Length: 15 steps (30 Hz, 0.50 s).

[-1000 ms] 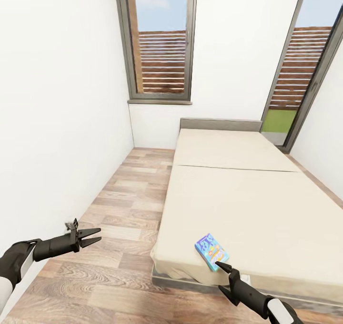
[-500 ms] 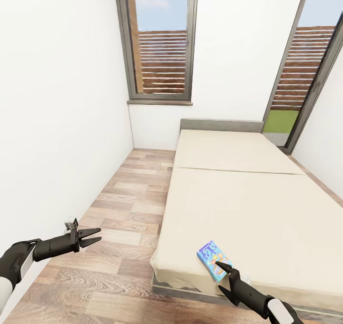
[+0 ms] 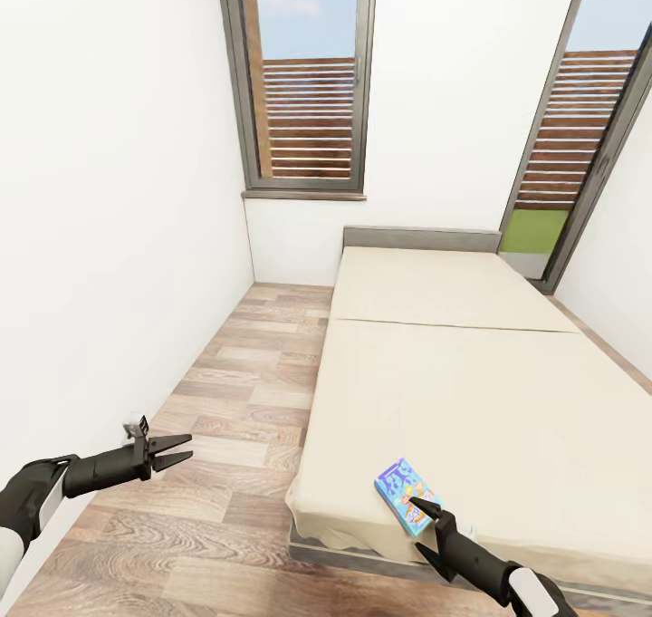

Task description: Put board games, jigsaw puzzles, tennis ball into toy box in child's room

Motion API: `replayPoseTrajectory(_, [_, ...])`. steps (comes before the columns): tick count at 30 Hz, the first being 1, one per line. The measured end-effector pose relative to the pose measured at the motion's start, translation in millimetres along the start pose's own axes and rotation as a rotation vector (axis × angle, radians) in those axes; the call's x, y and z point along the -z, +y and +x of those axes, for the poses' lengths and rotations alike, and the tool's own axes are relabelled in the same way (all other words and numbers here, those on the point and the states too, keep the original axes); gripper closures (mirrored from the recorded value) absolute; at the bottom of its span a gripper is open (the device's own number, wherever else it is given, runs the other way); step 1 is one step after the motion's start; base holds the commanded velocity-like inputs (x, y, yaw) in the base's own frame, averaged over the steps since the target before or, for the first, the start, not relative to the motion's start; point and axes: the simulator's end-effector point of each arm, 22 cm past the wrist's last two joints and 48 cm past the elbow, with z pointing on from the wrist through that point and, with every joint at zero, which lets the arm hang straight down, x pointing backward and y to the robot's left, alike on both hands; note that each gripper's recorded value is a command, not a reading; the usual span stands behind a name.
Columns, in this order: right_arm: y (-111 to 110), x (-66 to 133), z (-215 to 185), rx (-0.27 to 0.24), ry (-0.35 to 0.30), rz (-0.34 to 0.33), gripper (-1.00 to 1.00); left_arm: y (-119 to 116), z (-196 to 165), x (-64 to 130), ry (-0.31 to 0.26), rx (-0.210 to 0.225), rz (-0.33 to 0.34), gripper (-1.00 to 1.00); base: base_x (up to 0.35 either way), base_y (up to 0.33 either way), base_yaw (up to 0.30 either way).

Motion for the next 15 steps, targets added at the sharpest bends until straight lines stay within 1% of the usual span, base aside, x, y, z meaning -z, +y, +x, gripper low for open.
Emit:
replayPoseTrajectory(13, [-0.9,0.1,0.5,0.002,0.002,0.004,-1.0,0.0,0.2,-0.1,0.001,0.0,0.0,-1.0,0.044,0.0,0.0])
replayPoseTrajectory(14, [-1.6,0.2,0.9,0.004,0.004,0.006,1.0,0.0,0.2,-0.1,0.001,0.0,0.0,-1.0,0.023,0.0,0.0])
replayPoseTrajectory(15, [-2.5,0.2,1.3,0.007,0.005,0.01,1.0,0.1,0.2,-0.1,0.001,0.0,0.0,-1.0,0.015,0.0,0.0])
